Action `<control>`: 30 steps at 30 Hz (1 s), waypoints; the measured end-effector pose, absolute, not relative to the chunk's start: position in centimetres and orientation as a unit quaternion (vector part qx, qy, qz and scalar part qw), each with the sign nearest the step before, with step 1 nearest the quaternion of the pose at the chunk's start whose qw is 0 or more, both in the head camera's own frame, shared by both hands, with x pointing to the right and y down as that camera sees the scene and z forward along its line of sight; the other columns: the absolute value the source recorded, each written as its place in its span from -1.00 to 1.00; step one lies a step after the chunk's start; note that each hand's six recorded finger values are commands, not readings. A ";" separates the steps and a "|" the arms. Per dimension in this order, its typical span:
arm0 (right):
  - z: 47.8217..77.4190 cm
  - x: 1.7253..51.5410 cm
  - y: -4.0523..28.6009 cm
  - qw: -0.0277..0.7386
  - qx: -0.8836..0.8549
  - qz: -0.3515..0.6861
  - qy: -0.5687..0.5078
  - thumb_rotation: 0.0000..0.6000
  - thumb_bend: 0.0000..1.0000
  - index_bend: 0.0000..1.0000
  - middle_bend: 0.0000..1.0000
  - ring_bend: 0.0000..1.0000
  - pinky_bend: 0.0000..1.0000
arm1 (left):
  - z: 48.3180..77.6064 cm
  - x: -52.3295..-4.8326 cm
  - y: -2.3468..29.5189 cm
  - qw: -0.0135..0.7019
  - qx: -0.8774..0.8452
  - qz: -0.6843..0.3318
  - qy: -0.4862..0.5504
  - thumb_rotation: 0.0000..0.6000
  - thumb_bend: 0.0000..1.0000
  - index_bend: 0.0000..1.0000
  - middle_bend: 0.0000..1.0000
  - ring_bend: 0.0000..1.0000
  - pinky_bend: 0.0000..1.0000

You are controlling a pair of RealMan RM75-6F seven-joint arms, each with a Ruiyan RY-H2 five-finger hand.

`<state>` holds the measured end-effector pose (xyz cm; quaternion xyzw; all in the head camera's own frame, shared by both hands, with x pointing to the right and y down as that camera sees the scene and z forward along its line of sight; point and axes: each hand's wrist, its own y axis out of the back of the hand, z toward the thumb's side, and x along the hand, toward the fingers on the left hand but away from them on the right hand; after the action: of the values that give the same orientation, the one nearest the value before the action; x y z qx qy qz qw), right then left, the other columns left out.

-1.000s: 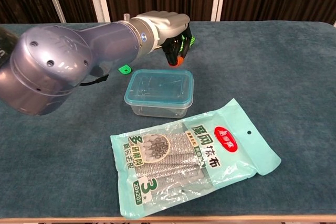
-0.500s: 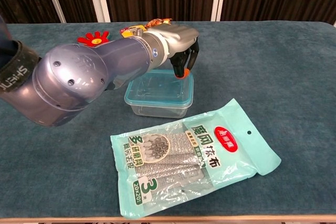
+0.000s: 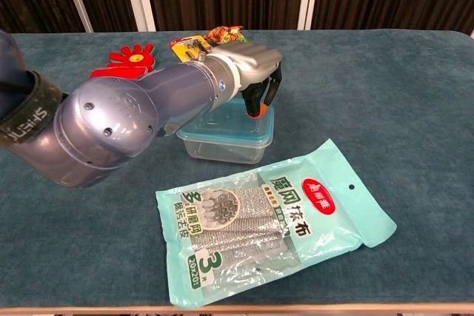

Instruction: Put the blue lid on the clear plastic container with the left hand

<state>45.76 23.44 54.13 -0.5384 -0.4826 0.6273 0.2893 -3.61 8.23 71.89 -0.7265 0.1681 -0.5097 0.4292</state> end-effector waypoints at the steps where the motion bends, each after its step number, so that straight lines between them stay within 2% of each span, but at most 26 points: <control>1: 54.1 45.8 23.4 0.289 -0.538 0.627 -0.483 1.00 -0.30 -1.00 -1.00 -1.00 -1.00 | 72.0 -3.6 8.3 0.430 -0.726 -0.510 0.167 1.00 0.01 0.22 0.14 -0.59 -0.84; 21: 54.1 45.8 23.4 0.289 -0.539 0.627 -0.483 1.00 -0.30 -1.00 -1.00 -1.00 -1.00 | 73.6 -3.9 9.2 0.426 -0.722 -0.525 0.149 1.00 0.01 0.22 0.14 -0.60 -0.84; 26: 54.1 45.7 23.5 0.290 -0.539 0.627 -0.482 1.00 -0.30 -1.00 -1.00 -1.00 -1.00 | 73.0 -3.7 9.3 0.426 -0.725 -0.520 0.151 1.00 0.01 0.22 0.14 -0.60 -0.85; 30: 54.0 45.7 23.4 0.291 -0.539 0.626 -0.482 1.00 -0.30 -1.00 -1.00 -1.00 -1.00 | 71.4 -3.4 9.0 0.431 -0.728 -0.507 0.166 1.00 0.00 0.22 0.13 -0.60 -0.85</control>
<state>45.65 23.42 54.03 -0.5390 -0.4820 0.6264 0.2911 -3.39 8.98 71.40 -0.7281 0.1661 -0.5067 0.4306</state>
